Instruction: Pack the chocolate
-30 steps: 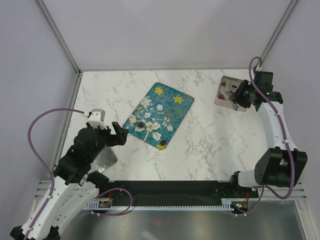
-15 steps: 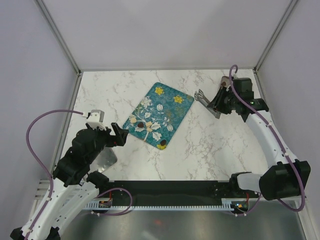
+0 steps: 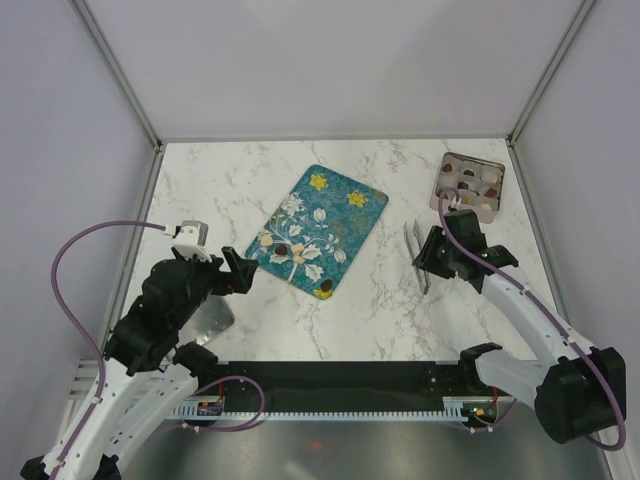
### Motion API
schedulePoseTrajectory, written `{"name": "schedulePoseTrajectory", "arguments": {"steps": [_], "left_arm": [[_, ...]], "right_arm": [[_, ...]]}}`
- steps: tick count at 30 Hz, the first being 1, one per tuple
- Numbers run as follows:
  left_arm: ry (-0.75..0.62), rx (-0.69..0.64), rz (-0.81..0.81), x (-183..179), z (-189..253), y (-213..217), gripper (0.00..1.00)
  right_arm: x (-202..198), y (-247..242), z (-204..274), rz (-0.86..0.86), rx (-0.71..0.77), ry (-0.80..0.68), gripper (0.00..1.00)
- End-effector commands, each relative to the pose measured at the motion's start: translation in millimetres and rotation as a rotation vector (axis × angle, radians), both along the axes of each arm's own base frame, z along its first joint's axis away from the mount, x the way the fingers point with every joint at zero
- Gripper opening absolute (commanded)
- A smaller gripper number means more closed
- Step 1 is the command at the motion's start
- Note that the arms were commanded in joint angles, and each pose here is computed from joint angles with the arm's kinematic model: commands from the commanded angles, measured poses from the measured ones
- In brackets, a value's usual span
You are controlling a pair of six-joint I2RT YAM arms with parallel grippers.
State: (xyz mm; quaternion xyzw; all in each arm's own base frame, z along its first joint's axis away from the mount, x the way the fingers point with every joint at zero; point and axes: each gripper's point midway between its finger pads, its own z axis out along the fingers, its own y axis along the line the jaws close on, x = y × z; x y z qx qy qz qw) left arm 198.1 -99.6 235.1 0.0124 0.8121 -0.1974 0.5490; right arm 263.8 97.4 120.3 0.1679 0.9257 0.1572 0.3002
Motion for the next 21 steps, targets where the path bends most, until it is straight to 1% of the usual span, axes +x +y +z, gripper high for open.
{"name": "schedulePoseTrajectory", "arguments": {"steps": [1, 6, 11, 21], "left_arm": [[-0.034, 0.006, -0.020, 3, 7, -3, 0.97], [-0.037, 0.005, -0.018, 3, 8, -3, 0.97], [-0.033, 0.007, -0.018, 3, 7, -3, 0.97], [-0.034, 0.009, -0.018, 4, 7, -3, 0.98]], "right_arm": [[-3, -2, -18, -0.081, -0.017, -0.001, 0.41], [-14, -6, -38, -0.143, -0.030, 0.055, 0.43], [-19, -1, -51, -0.130, -0.037, 0.086, 0.44], [-26, 8, -79, -0.092, -0.004, 0.144, 0.46]]}}
